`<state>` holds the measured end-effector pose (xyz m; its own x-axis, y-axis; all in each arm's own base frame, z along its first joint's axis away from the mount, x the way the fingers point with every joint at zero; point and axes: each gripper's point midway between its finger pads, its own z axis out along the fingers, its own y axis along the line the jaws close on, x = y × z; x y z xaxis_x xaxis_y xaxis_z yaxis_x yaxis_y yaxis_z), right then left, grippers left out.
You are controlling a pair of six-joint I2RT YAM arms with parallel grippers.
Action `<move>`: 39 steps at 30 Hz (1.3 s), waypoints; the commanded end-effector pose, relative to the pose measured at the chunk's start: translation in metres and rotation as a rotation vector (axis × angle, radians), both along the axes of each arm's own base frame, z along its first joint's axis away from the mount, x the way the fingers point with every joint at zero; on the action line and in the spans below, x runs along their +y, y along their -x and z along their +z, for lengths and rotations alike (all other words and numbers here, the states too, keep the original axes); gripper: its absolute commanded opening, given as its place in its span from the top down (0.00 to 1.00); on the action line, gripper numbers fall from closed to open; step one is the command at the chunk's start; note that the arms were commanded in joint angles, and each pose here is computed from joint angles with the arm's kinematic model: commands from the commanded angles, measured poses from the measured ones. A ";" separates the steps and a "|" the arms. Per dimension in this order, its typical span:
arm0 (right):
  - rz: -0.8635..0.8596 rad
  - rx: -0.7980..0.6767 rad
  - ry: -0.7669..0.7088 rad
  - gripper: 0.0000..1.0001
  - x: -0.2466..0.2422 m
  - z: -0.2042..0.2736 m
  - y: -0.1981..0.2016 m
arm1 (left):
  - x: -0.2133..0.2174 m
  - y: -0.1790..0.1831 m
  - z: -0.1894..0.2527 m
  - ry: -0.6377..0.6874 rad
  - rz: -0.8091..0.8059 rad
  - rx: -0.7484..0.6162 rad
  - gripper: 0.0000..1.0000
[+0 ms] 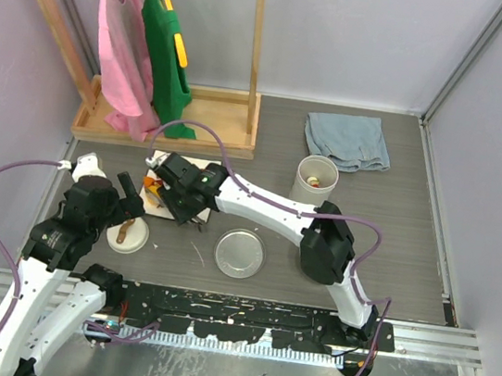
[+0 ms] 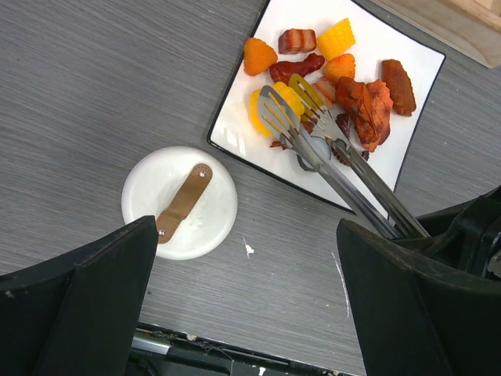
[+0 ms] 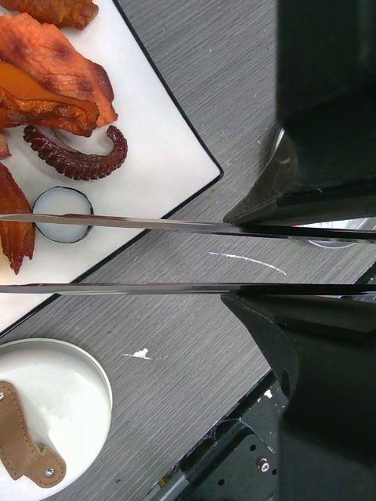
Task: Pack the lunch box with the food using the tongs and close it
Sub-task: Pick up the fake food from the plate, then place the fake food in the packing box.
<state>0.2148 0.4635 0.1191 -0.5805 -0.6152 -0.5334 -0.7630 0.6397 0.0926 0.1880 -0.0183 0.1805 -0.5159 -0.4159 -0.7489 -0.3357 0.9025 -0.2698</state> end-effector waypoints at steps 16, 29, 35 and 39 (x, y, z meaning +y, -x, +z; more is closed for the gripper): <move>-0.328 -0.227 -0.335 0.67 -0.114 0.140 -0.019 | -0.004 -0.024 0.046 -0.087 -0.102 -0.111 0.02; -0.710 -0.408 -0.172 0.66 -0.295 0.159 -0.011 | -0.008 -0.034 0.015 -0.165 -0.184 -0.053 0.02; -0.790 -0.417 -0.099 0.64 -0.335 0.144 0.000 | -0.007 -0.032 0.012 -0.163 -0.175 -0.034 0.02; -0.791 -0.398 -0.084 0.64 -0.338 0.137 0.004 | -0.006 -0.030 0.013 -0.161 -0.172 -0.038 0.02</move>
<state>0.2069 0.1334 0.2477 -0.6093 -0.1164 -0.7844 -0.1469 0.9886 -0.0326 0.2121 -0.0242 0.1829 -0.5813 -0.1978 -0.7893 -0.1737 0.9778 -0.1171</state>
